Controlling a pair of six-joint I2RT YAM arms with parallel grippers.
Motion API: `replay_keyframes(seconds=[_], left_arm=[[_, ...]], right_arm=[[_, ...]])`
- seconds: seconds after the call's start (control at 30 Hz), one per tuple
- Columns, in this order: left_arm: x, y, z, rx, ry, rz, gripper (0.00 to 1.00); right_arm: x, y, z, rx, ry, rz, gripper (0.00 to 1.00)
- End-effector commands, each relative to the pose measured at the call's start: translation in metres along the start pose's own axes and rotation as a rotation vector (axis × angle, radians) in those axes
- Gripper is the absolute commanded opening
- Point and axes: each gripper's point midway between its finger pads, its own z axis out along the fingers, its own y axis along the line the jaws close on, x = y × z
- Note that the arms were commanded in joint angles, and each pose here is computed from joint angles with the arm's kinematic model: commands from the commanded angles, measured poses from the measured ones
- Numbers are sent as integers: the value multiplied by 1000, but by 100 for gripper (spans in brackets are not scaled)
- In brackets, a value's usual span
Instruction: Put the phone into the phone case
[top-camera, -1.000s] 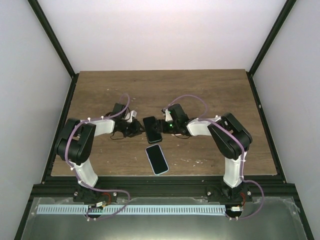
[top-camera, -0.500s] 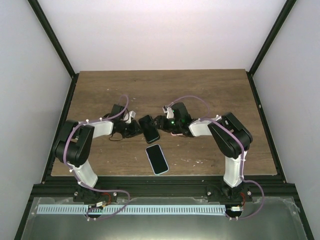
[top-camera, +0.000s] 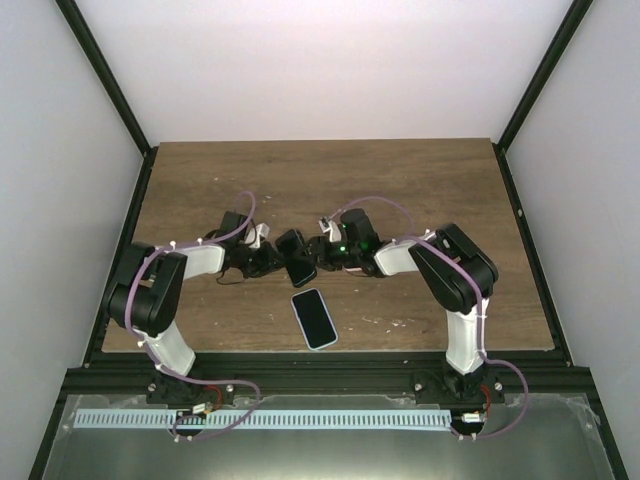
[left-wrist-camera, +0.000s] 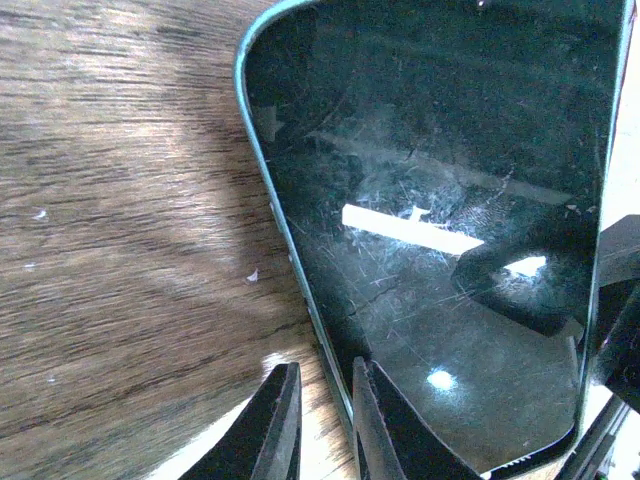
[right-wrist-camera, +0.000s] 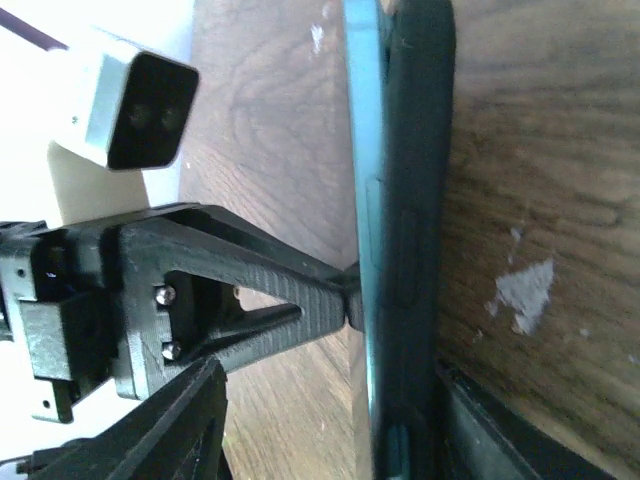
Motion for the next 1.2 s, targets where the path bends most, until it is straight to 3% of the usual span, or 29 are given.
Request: replay_keyframes(seconds=[0.0, 0.37, 0.73, 0.97, 1.17], left_arm=[[12, 3, 3, -7, 28, 3, 17], [14, -36, -13, 177, 23, -9, 24], [-9, -147, -149, 368, -247, 202, 67], [8, -202, -213, 577, -342, 294, 74], [20, -228, -237, 747, -333, 315, 74]], right_arm=[[9, 4, 5, 7, 49, -31, 49], [4, 19, -4, -12, 20, -129, 16], [-2, 124, -86, -161, -183, -422, 16], [12, 199, -146, -332, -285, -569, 18], [23, 234, -170, -441, -288, -606, 19]])
